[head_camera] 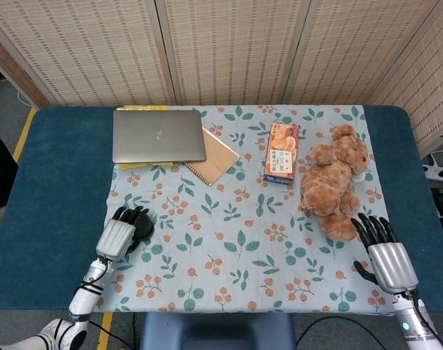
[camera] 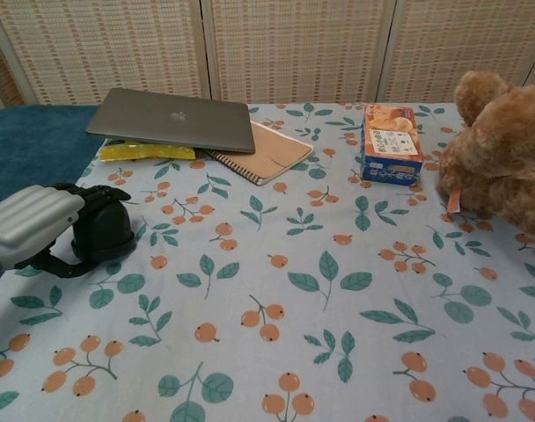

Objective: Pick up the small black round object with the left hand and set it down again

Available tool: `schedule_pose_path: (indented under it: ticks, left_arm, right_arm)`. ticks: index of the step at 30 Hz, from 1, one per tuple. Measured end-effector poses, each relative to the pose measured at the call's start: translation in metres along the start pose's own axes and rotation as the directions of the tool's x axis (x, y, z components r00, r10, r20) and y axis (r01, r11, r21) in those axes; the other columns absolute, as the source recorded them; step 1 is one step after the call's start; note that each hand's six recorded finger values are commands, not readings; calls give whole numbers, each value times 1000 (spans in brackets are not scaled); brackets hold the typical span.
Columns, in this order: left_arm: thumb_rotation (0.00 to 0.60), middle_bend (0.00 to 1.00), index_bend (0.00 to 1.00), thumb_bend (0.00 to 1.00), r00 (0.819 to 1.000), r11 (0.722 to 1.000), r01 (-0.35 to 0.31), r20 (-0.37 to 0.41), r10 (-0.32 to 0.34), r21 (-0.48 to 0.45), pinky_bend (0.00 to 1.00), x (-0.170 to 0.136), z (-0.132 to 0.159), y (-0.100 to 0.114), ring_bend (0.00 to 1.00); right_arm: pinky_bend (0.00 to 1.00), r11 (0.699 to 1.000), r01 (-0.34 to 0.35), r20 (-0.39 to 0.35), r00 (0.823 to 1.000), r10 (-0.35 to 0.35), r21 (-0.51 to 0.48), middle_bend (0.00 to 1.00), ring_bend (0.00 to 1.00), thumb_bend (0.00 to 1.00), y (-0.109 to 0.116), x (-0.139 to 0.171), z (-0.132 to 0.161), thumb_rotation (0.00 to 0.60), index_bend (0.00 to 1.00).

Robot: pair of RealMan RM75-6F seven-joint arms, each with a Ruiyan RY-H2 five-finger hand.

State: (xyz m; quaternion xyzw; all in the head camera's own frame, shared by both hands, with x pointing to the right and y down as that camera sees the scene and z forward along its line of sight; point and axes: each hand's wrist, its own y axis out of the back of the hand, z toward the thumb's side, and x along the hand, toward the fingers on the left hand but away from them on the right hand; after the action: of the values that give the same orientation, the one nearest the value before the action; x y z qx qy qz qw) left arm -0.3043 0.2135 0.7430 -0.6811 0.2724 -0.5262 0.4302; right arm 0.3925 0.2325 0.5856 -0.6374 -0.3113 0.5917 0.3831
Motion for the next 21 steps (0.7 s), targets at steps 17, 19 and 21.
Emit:
schedule_pose_path:
  ticks: [17,19,21]
  left_arm:
    - [600,539,504,798,973,673,-229,-171,152,-703,471,-3,-18,38,446]
    - [600,536,502,811,978,447,-206,-194,74,-870,471,0,-25,43,440]
    - [600,527,498,835,981,186,-185,-192,-19,-965,475,4,-31,47,431]
  right_arm:
    - [0,1000,-11,-12,1000,11,4,0,0,175,-2,1,4,600,0]
    - [0,1000,-13,-14,1000,13,5,0,0,175,-3,1,4,600,0]
    - [0,1000,-16,-16,1000,16,6,0,0,175,-4,1,5,600,0]
